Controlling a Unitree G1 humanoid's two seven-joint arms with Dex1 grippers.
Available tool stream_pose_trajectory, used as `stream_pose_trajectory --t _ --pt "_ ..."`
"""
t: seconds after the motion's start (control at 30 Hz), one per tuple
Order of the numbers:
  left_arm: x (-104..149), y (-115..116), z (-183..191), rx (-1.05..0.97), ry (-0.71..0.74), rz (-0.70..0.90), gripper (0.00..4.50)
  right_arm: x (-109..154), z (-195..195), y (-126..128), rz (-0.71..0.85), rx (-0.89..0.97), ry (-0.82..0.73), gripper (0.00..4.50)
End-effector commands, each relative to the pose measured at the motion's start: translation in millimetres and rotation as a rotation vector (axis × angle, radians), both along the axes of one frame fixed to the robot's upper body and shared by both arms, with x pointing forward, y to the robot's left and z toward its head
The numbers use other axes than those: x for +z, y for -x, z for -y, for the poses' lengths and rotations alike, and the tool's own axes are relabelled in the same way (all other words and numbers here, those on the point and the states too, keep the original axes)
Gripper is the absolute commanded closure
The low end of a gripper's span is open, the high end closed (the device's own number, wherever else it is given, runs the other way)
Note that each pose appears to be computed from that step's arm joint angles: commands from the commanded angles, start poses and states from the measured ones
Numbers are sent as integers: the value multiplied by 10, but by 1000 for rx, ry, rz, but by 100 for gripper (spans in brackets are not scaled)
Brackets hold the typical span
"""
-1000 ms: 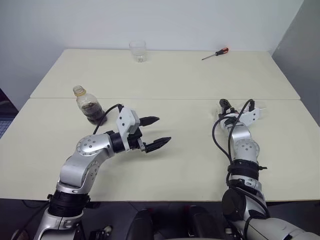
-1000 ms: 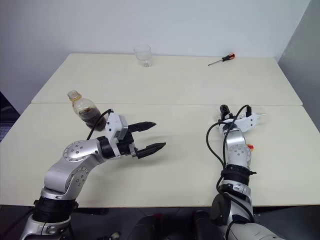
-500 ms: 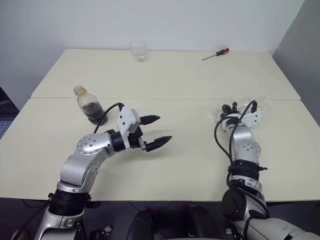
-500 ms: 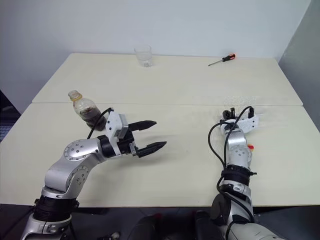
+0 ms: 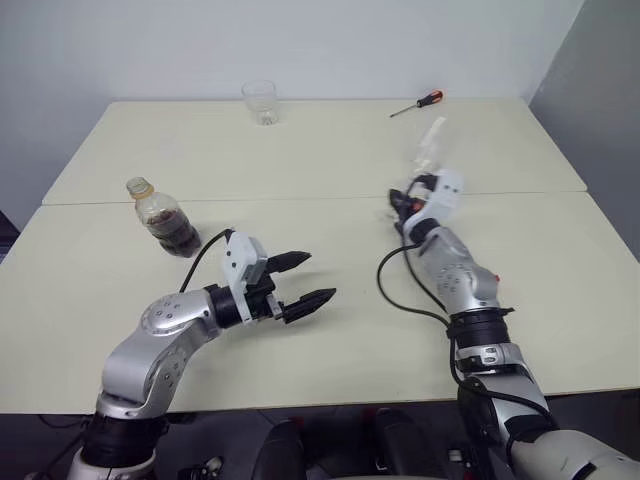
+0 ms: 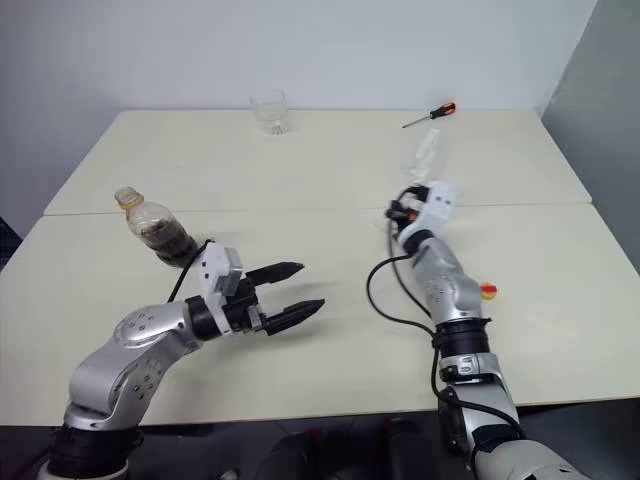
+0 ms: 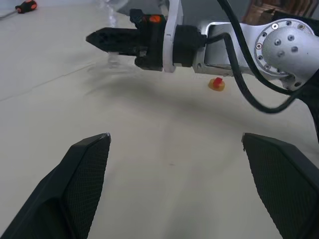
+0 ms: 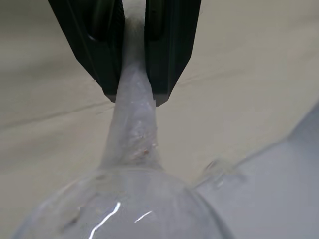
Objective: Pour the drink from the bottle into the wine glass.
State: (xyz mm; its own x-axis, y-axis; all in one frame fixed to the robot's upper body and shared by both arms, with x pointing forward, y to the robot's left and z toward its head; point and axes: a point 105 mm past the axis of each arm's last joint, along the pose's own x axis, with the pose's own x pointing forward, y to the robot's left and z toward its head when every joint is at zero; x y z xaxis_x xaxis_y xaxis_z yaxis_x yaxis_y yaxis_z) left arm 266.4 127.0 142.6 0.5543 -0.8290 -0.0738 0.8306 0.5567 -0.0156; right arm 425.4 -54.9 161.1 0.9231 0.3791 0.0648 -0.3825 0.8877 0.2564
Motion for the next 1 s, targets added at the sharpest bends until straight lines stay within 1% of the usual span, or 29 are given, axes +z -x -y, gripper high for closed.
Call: stream_pose_trajectory --t 0.03,0.17,0.23,0.33,0.4,0.5,0.63,0.83,1.0 --pt "85 113 -85 72 7 43 0 211 -328 66 185 85 122 435" --pt "81 170 -201 192 18 55 0 181 -632 148 297 153 212 435" --pt "82 178 -266 250 20 67 0 117 -745 174 321 166 227 435" --pt "75 206 -307 302 28 72 0 -49 -833 183 303 179 233 435" --pt "73 226 -309 313 30 75 0 -116 -850 183 291 183 228 435" --pt "65 255 -337 344 30 84 0 -317 -854 202 212 183 173 435" --pt "69 257 -406 409 38 100 0 -516 -824 238 178 179 195 435" --pt "102 304 -498 495 59 133 0 -588 -752 265 194 161 198 435" --pt "47 362 -527 513 66 116 0 -643 -713 266 185 154 219 435"
